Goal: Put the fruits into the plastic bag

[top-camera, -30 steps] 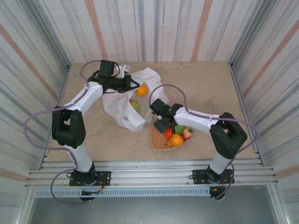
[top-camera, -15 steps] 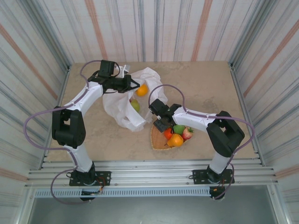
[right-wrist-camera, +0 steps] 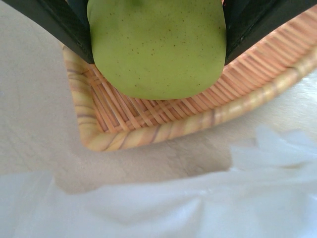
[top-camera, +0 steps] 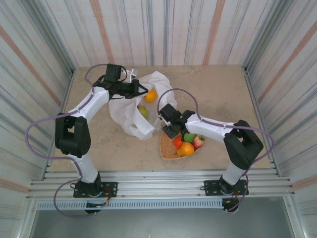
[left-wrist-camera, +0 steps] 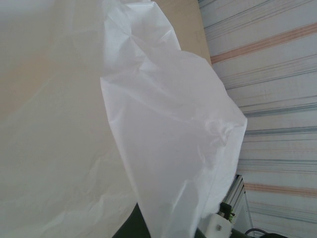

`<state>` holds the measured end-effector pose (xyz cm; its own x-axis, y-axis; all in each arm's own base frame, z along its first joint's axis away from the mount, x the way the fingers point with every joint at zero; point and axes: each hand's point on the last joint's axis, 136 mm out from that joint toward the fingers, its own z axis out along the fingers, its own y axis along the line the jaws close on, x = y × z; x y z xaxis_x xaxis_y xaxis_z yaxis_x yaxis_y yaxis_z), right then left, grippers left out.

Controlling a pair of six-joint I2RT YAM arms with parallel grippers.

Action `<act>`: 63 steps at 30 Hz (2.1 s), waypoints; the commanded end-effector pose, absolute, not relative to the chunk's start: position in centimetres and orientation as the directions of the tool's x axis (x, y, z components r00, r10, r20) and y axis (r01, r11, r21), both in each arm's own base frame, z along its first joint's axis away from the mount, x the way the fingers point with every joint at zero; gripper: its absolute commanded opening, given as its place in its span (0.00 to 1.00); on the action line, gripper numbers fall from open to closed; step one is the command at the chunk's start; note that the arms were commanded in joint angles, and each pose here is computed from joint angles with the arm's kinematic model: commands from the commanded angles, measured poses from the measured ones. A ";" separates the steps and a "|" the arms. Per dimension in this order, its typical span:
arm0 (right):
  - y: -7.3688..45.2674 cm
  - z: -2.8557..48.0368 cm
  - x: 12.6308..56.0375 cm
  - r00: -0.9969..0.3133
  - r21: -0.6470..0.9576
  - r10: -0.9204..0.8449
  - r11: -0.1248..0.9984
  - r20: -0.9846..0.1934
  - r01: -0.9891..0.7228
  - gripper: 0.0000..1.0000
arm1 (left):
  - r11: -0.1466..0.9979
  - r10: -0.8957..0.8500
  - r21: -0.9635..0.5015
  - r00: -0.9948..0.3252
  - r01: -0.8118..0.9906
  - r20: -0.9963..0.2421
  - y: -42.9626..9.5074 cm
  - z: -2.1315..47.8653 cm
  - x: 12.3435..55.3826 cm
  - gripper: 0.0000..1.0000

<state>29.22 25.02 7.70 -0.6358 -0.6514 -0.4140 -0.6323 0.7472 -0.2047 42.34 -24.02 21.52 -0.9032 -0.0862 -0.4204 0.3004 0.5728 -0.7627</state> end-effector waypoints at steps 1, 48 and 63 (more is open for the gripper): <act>26.9 11.3 29.0 -0.568 -0.147 -0.625 0.731 -0.536 -0.666 0.57 | 0.561 -0.067 -0.764 -0.903 0.318 -0.425 -24.6 21.7 42.3 0.00; 38.1 12.5 40.7 -0.403 0.132 -0.085 0.868 -0.911 -0.480 0.54 | 0.538 -0.063 -0.772 -0.898 0.337 -0.435 -25.2 22.9 41.7 0.00; 38.4 11.0 42.7 -0.399 0.196 0.025 0.897 -0.917 -0.396 0.65 | 0.532 -0.070 -0.776 -0.895 0.340 -0.440 -25.1 23.4 41.6 0.00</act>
<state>41.54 38.64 9.95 -0.4212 -0.0359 -0.9063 -0.4427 0.8803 0.1709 41.93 -24.79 21.66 -0.9058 -0.0740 -0.4171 0.3082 0.5606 -0.7686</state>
